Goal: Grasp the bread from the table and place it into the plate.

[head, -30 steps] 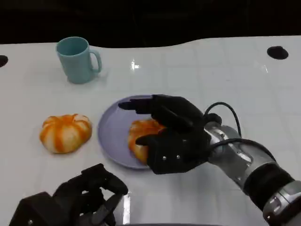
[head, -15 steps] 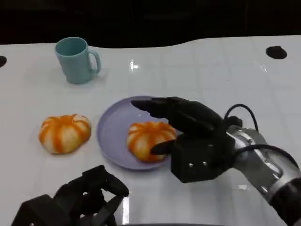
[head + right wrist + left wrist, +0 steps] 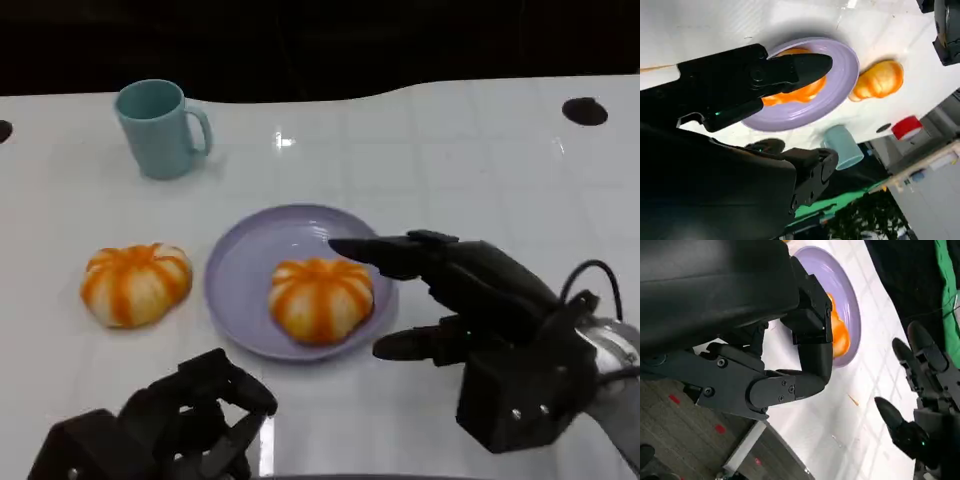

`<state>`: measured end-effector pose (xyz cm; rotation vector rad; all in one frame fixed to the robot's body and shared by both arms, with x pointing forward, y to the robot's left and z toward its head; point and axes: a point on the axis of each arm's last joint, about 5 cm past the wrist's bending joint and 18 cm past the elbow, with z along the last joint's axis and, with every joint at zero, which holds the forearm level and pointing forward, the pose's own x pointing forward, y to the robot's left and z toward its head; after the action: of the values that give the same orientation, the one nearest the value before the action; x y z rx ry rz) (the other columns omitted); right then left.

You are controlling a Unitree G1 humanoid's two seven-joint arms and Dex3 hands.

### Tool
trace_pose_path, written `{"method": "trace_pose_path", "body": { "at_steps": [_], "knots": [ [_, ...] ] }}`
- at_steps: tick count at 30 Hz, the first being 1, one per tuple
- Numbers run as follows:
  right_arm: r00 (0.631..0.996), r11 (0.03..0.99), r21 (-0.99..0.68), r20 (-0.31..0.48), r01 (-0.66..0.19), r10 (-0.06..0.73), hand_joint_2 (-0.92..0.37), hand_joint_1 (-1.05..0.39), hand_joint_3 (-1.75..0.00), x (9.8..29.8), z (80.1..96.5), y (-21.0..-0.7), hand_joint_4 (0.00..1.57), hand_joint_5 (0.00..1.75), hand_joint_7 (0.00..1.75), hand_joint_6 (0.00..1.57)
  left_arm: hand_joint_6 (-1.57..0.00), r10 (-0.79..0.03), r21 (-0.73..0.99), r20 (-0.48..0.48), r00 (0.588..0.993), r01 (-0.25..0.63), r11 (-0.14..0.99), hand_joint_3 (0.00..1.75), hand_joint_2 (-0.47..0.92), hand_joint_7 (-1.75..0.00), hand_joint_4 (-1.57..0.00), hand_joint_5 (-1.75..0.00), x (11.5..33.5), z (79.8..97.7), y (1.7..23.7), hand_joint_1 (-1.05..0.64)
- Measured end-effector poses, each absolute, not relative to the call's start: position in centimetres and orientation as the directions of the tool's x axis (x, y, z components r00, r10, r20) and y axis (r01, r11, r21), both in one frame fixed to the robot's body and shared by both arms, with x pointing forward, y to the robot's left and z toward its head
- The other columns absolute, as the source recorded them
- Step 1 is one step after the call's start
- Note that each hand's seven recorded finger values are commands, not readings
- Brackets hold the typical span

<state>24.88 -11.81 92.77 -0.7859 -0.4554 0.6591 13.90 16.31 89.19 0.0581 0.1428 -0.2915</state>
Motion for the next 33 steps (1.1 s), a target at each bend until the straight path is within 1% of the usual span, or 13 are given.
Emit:
{"method": "trace_pose_path", "body": {
  "at_steps": [1,3,4,7,8,9,11,13,16,19,23,30,33],
  "knots": [
    [0.716,0.540,-0.760,0.143,-0.363,0.684,-0.91,-0.47,-0.09,24.6,92.7,-12.0,0.62,0.70,0.26,0.69,-0.57,-0.282,0.037,-0.148,0.948,0.290,0.956,0.48,0.92,-1.41,-0.63,-1.75,13.9,89.2,16.3,-0.44],
    [0.730,0.574,-0.739,0.167,-0.352,0.662,-0.91,-0.40,-0.07,24.1,92.4,-12.4,0.73,0.83,0.31,0.81,-0.56,-0.281,0.037,-0.146,0.948,0.289,0.956,0.49,0.92,-1.41,-0.63,-1.75,13.9,89.2,16.4,-0.44],
    [0.738,0.592,-0.727,0.177,-0.348,0.651,-0.91,-0.35,-0.06,23.9,92.2,-12.6,0.82,0.91,0.35,0.89,-0.55,-0.280,0.039,-0.146,0.949,0.289,0.957,0.49,0.92,-1.41,-0.63,-1.75,14.0,89.3,16.4,-0.43],
    [0.765,0.636,-0.689,0.184,-0.348,0.618,-0.90,-0.28,-0.08,23.0,91.6,-13.2,0.89,1.07,0.43,1.00,-0.54,-0.281,0.044,-0.142,0.949,0.290,0.956,0.50,0.92,-1.38,-0.62,-1.75,14.1,89.3,16.5,-0.42],
    [0.770,0.643,-0.682,0.184,-0.347,0.611,-0.87,-0.24,-0.15,22.8,91.4,-13.4,0.87,1.19,0.51,1.01,-0.56,-0.281,0.046,-0.142,0.949,0.290,0.956,0.49,0.92,-1.34,-0.62,-1.75,14.1,89.3,16.5,-0.42],
    [0.773,0.651,-0.676,0.187,-0.346,0.606,-0.77,-0.22,-0.36,22.6,91.4,-13.5,0.87,1.27,0.62,0.99,-0.57,-0.281,0.046,-0.141,0.949,0.290,0.956,0.49,0.92,-1.32,-0.63,-1.75,14.1,89.4,16.5,-0.42],
    [0.779,0.671,-0.657,0.199,-0.344,0.595,-0.50,-0.19,-0.89,22.2,91.2,-13.7,0.87,1.41,0.87,0.95,-0.59,-0.282,0.040,-0.138,0.949,0.290,0.956,0.48,0.92,-1.24,-0.64,-1.75,14.1,89.4,16.5,-0.42],
    [0.786,0.687,-0.645,0.212,-0.334,0.581,-0.41,-0.17,-1.10,21.7,91.2,-14.0,0.88,1.50,1.01,0.93,-0.60,-0.281,0.036,-0.139,0.950,0.289,0.957,0.48,0.92,-1.22,-0.64,-1.75,14.2,89.4,16.5,-0.42],
    [0.792,0.699,-0.639,0.224,-0.320,0.568,-0.34,-0.15,-1.25,21.1,91.3,-14.4,0.93,1.62,1.07,0.93,-0.61,-0.278,0.034,-0.143,0.950,0.285,0.958,0.48,0.92,-1.20,-0.64,-1.75,14.2,89.4,16.6,-0.41],
    [0.801,0.696,-0.645,0.213,-0.315,0.560,-0.30,-0.15,-1.30,20.3,91.5,-14.9,0.94,1.68,1.10,0.95,-0.61,-0.275,0.033,-0.142,0.951,0.282,0.959,0.48,0.92,-1.19,-0.64,-1.75,14.2,89.4,16.7,-0.41],
    [0.821,0.688,-0.655,0.179,-0.311,0.542,-0.33,-0.16,-1.25,19.1,91.7,-15.8,0.91,1.74,1.15,0.92,-0.62,-0.275,0.031,-0.141,0.951,0.282,0.959,0.48,0.92,-1.19,-0.63,-1.75,14.3,89.5,16.7,-0.41],
    [0.858,0.696,-0.647,0.124,-0.311,0.498,-0.35,-0.12,-1.22,16.7,92.5,-16.5,0.90,1.75,1.17,0.88,-0.64,-0.274,0.032,-0.140,0.951,0.281,0.959,0.47,0.92,-1.19,-0.64,-1.75,14.3,89.8,16.8,-0.41],
    [0.870,0.702,-0.642,0.111,-0.307,0.481,-0.37,-0.12,-1.21,16.0,92.6,-16.7,0.92,1.75,1.18,0.88,-0.64,-0.272,0.030,-0.141,0.952,0.279,0.960,0.47,0.92,-1.20,-0.64,-1.75,14.3,89.9,16.8,-0.41]
  ]
}}
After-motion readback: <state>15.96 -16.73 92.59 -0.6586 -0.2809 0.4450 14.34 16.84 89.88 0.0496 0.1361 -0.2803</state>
